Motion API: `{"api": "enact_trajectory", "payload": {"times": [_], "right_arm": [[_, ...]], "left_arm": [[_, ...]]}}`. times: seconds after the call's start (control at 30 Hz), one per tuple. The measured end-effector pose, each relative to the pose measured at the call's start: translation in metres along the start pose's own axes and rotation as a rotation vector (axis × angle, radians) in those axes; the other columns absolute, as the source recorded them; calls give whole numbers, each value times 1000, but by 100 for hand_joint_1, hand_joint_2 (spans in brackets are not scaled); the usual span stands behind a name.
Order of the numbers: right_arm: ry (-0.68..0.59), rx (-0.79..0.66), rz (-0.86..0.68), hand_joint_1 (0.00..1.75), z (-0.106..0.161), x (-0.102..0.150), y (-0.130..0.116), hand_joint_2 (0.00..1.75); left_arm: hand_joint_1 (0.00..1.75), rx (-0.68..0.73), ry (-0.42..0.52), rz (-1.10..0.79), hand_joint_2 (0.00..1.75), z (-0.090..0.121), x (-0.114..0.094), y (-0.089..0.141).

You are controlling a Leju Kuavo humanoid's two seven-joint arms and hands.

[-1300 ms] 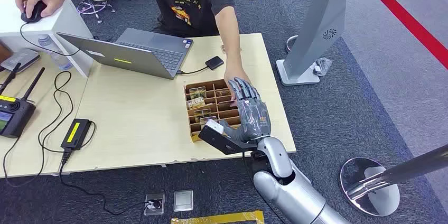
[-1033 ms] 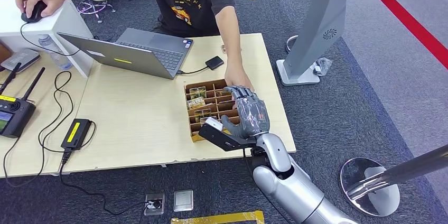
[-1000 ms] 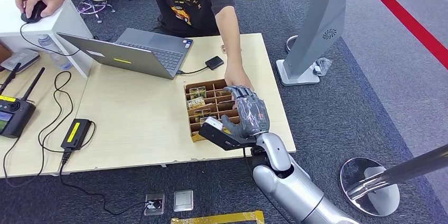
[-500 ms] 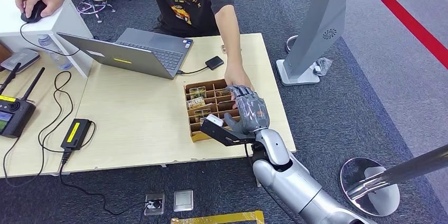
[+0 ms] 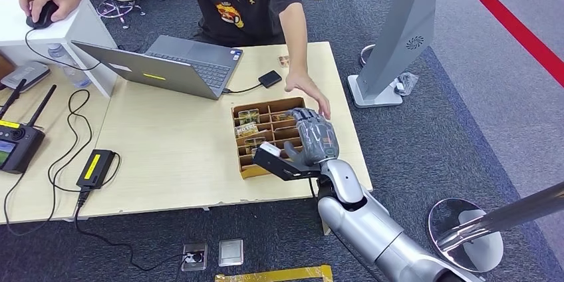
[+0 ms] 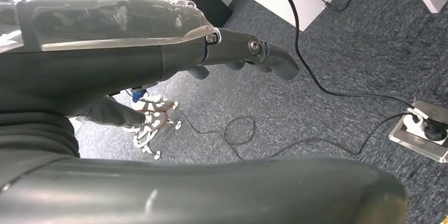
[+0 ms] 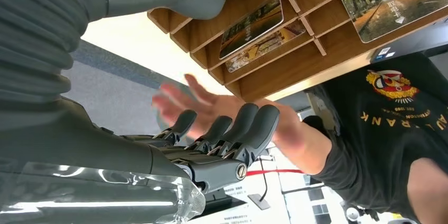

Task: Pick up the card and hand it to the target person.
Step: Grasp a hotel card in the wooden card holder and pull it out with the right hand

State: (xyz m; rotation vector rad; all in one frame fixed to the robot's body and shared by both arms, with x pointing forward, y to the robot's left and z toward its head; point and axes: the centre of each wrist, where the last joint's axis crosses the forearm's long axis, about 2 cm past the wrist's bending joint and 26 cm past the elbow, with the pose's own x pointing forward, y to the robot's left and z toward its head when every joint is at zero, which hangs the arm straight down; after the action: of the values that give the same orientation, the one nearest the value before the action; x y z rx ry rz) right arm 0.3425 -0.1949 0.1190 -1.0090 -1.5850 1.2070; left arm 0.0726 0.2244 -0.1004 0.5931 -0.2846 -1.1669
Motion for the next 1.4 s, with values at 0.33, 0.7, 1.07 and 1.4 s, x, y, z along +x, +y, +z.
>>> {"api": "enact_trajectory", "payload": {"times": [0.33,0.7,1.07,1.4], "right_arm": [[0,5,22,58,-9,-1,1,175],[7,19,30,65,-17,-2,4,175],[14,68,37,75,-21,-1,12,175],[54,129,42,85,-25,-8,21,175]], "left_arm": [[0,3,-3,1,0,0,0,0],[0,6,-5,4,0,0,0,0],[0,7,-6,5,0,0,0,0],[0,7,-8,5,0,0,0,0]]}}
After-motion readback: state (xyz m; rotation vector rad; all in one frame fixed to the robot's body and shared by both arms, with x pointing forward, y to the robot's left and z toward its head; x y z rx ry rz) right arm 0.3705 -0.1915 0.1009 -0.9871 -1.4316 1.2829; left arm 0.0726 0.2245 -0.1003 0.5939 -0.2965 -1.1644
